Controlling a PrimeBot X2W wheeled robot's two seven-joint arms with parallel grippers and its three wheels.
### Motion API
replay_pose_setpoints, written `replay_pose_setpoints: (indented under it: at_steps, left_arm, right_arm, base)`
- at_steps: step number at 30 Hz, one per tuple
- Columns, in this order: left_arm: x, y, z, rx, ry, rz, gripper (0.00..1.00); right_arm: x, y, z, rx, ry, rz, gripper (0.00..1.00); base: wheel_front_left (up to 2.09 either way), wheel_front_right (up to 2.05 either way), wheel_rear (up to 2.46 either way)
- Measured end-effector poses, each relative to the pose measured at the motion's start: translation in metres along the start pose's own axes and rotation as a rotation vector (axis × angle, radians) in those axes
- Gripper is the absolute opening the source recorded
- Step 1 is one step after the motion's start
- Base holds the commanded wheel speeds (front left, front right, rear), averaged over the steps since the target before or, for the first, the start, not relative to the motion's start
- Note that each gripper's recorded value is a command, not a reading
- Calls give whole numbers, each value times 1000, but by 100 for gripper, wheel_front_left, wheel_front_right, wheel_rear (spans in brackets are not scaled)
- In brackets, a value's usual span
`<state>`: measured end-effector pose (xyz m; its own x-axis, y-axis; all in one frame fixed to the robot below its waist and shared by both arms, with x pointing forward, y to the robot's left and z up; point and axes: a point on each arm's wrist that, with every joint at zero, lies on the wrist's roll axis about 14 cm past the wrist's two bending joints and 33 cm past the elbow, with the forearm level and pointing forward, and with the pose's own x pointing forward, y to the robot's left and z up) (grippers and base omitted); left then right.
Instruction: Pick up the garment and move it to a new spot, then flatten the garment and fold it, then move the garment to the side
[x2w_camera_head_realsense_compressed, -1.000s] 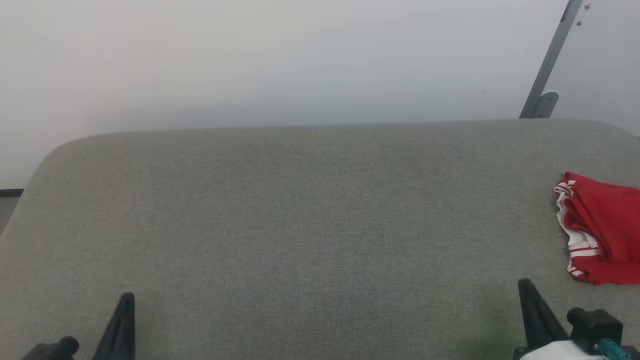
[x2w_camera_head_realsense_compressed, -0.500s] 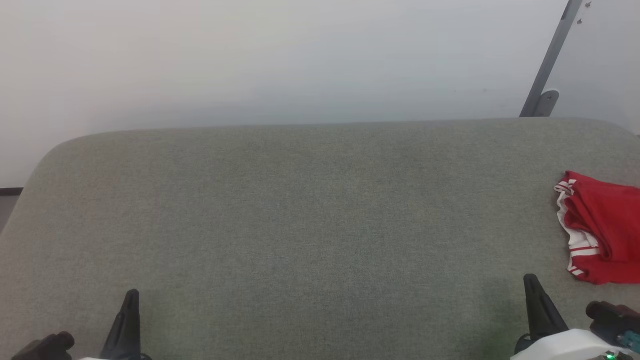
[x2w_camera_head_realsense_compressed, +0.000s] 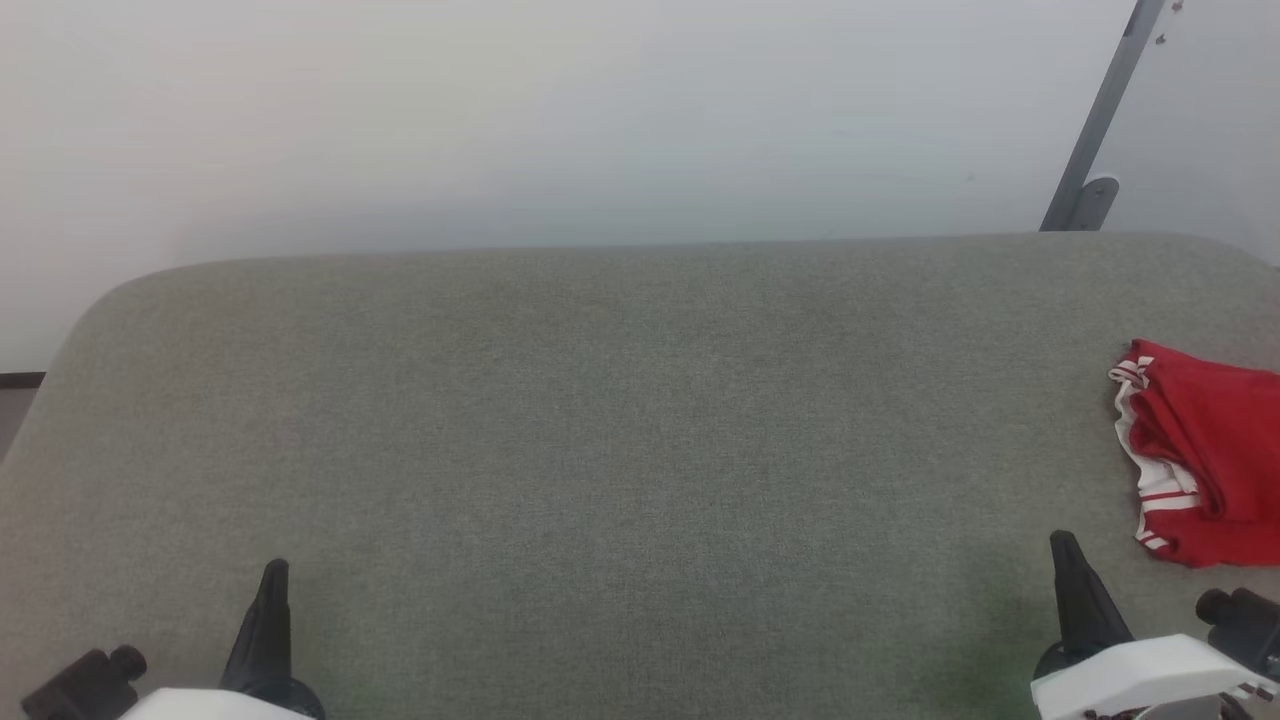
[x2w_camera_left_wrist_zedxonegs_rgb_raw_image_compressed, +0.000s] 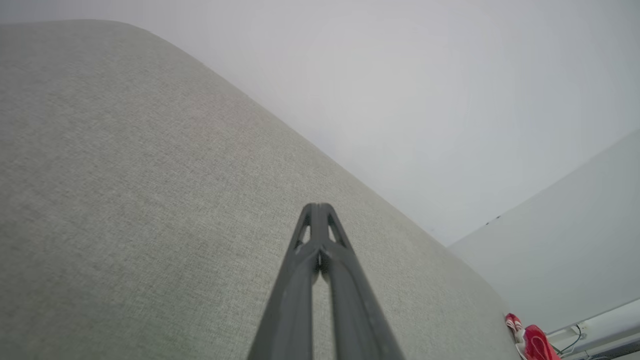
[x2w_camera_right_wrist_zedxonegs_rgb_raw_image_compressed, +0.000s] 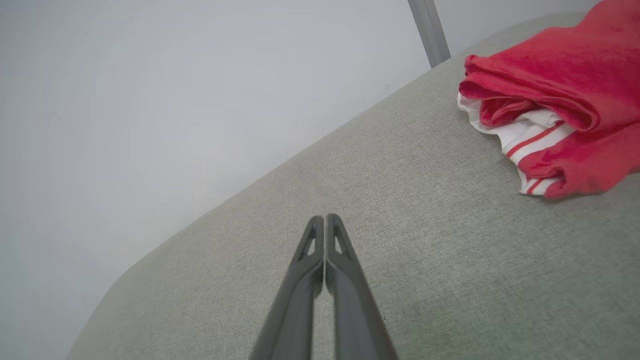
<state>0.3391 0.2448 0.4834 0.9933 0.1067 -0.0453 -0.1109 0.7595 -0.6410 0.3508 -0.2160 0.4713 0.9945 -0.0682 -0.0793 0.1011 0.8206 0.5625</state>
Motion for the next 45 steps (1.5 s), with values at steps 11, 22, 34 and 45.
replay_pose_setpoints:
  at_steps: [11,22,34,45]
  left_arm:
    - [8,-7,-2,-144,7,0,0]
    - [13,-10,-6,-270,21,4,0]
    - [20,-18,-8,-390,31,-7,0]
    - [25,-25,-9,-498,39,-19,0]
  right_arm:
    - [6,3,3,159,-1,-5,0]
    - [10,6,4,301,4,-4,0]
    - [15,11,6,439,9,5,0]
    - [19,15,8,554,12,18,0]
  base:
    - [0,0,0]
    - [0,0,0]
    - [0,0,0]
    - [0,0,0]
